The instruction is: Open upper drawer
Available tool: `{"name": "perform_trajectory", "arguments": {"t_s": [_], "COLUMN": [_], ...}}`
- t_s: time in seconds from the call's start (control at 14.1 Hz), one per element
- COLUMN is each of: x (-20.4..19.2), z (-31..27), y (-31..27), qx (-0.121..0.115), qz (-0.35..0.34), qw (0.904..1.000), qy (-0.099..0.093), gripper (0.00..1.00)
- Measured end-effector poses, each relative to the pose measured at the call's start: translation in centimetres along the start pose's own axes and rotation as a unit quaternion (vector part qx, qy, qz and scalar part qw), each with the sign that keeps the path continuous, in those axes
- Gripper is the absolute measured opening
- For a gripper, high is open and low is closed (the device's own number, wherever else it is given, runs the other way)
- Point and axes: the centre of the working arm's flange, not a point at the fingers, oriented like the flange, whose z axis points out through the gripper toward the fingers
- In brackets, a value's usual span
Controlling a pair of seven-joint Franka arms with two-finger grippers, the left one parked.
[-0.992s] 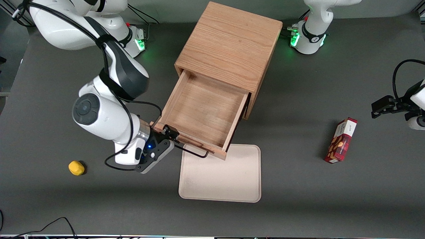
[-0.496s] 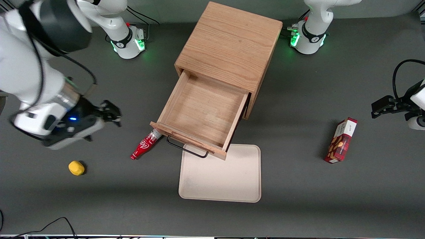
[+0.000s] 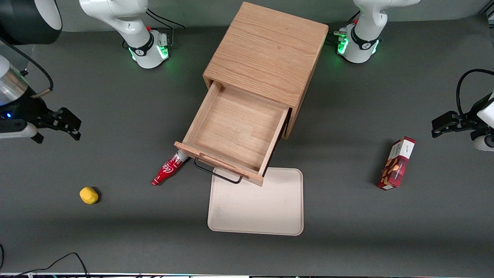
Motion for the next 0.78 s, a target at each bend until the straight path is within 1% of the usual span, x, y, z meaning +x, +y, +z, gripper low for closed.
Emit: {"name": "perform_trajectory", "arguments": {"t_s": [0.07,0.21,0.28,0.78], "x": [-0.5,-1.1,-1.2,-1.2], "z": [-0.6,-1.2,-1.3,-1.4], "y": [1.3,3.7,4.6,4.6], "qx": [0.0,0.02,0.027,0.032], "qz": [0.018,0.05,0.06,0.062], "qw": [0.9998,0.9984,0.9976,0.9973], "qy": [-0.006,-0.017,-0.019,-0.022], "gripper": [1.0,1.0,1.0,1.0]}}
